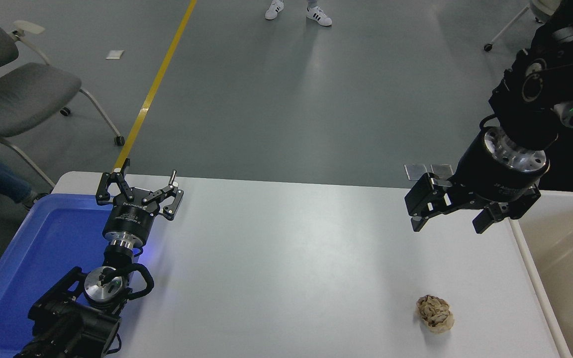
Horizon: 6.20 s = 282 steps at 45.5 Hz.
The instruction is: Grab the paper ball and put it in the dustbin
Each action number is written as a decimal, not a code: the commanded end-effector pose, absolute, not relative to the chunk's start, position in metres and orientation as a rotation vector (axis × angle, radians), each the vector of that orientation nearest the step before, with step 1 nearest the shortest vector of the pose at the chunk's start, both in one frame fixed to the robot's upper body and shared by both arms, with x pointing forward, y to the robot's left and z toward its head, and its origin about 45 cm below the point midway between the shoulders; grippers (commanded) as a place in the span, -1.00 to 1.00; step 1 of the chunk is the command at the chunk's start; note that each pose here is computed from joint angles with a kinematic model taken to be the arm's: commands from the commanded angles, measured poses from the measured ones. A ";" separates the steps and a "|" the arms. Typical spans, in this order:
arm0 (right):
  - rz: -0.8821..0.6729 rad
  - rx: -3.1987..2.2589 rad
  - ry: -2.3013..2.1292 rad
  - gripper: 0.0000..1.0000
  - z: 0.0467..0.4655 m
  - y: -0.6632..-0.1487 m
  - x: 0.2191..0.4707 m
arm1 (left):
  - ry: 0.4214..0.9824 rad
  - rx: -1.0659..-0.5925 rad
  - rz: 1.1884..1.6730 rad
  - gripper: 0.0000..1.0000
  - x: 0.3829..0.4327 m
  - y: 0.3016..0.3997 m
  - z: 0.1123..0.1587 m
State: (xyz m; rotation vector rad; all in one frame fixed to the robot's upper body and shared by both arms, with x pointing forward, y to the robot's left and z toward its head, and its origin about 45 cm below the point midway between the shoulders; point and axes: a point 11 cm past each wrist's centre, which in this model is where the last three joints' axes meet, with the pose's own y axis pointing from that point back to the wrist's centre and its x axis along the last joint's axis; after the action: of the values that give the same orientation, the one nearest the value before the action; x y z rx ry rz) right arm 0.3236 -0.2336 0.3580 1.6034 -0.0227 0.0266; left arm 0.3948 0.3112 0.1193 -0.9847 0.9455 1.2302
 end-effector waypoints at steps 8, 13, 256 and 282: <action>0.039 1.590 -0.015 1.00 0.356 -0.236 0.325 | 0.946 -0.987 1.230 0.98 0.3949 0.3109 0.1192; 0.044 1.595 -0.016 1.00 0.357 -0.234 0.327 | 0.945 -0.985 1.230 0.98 0.3948 0.3113 0.1193; 0.256 1.498 -0.317 -1.00 0.424 -0.424 0.323 | 0.945 -0.984 1.229 0.98 0.3948 0.3110 0.1193; 0.147 1.278 -1.521 -1.00 0.339 -0.610 0.360 | 0.945 -0.984 1.229 0.98 0.3948 0.3110 0.1193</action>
State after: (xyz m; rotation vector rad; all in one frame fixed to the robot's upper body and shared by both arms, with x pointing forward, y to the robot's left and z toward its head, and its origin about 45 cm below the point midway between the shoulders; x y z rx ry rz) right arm 0.3546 -0.5452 0.3793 1.4767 -1.0421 0.1802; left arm 0.3948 0.3110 0.1192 -0.9836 0.9454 1.2292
